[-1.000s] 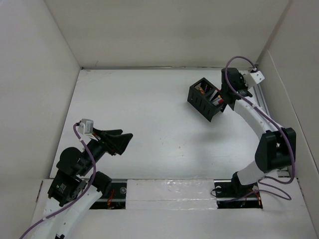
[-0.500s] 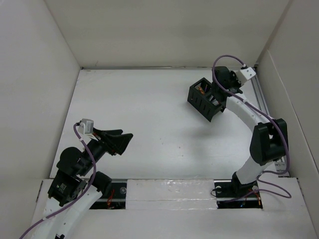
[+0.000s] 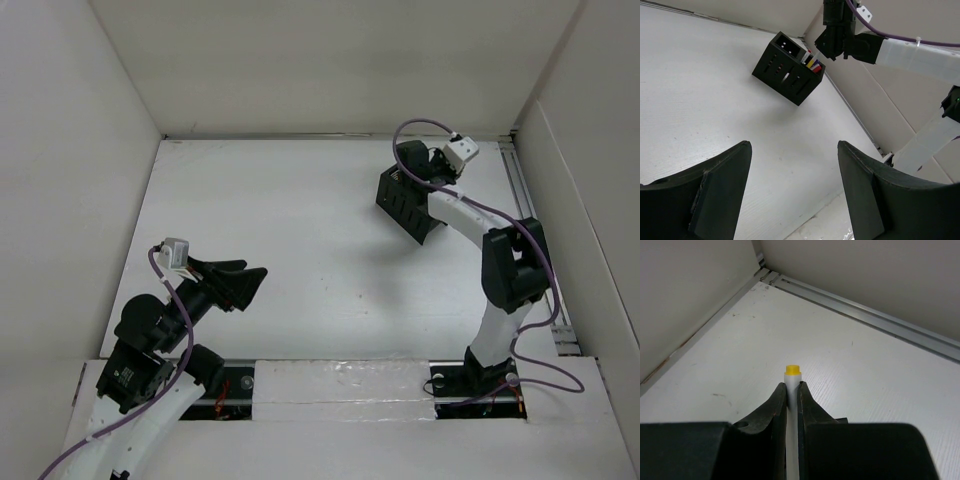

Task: Organize the desk

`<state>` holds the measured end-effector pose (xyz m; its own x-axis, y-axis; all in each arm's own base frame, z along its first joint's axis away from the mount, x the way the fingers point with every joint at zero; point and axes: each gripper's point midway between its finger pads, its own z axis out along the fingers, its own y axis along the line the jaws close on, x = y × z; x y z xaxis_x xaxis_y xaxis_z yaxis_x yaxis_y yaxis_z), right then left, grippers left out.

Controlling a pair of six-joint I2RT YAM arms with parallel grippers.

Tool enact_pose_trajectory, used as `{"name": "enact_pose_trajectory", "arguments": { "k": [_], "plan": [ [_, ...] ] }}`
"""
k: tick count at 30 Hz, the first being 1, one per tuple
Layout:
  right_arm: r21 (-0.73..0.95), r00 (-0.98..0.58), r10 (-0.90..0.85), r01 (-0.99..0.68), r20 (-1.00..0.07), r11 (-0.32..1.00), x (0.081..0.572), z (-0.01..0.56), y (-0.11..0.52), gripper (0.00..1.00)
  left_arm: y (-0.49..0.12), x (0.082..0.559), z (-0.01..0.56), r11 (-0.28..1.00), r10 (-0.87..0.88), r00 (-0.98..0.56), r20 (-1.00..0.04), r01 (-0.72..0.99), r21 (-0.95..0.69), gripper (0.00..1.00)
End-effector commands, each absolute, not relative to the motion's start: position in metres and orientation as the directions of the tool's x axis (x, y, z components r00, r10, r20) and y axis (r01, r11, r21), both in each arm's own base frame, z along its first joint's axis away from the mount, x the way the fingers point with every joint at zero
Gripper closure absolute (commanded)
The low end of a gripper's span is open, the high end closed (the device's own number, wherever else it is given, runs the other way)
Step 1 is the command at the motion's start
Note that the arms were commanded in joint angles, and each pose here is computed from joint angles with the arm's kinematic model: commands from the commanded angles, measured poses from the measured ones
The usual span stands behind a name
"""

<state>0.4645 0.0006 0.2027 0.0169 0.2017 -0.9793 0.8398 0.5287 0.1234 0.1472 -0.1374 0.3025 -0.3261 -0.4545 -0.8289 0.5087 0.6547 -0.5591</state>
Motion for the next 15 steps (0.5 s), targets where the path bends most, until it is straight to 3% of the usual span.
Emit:
{"name": "enact_pose_trajectory", "arguments": {
  "k": [1, 7, 15],
  "plan": [
    [0.159, 0.086, 0.167, 0.854, -0.982, 0.495, 0.463, 0.226, 0.007, 1.0, -0.139, 0.149, 0.311, 0.648, -0.458, -0.297, -0.838, 0.534, -0.543, 0.34],
    [0.151, 0.083, 0.155, 0.853, -0.984, 0.5, 0.46, 0.22, 0.02, 0.91, -0.138, 0.149, 0.313, 0.648, -0.462, -0.291, -0.838, 0.534, -0.543, 0.34],
    [0.177, 0.091, 0.189, 0.842, -0.978, 0.509, 0.457, 0.216, 0.029, 0.69, -0.139, 0.149, 0.312, 0.648, -0.461, -0.293, -0.838, 0.535, -0.543, 0.34]
  ]
}}
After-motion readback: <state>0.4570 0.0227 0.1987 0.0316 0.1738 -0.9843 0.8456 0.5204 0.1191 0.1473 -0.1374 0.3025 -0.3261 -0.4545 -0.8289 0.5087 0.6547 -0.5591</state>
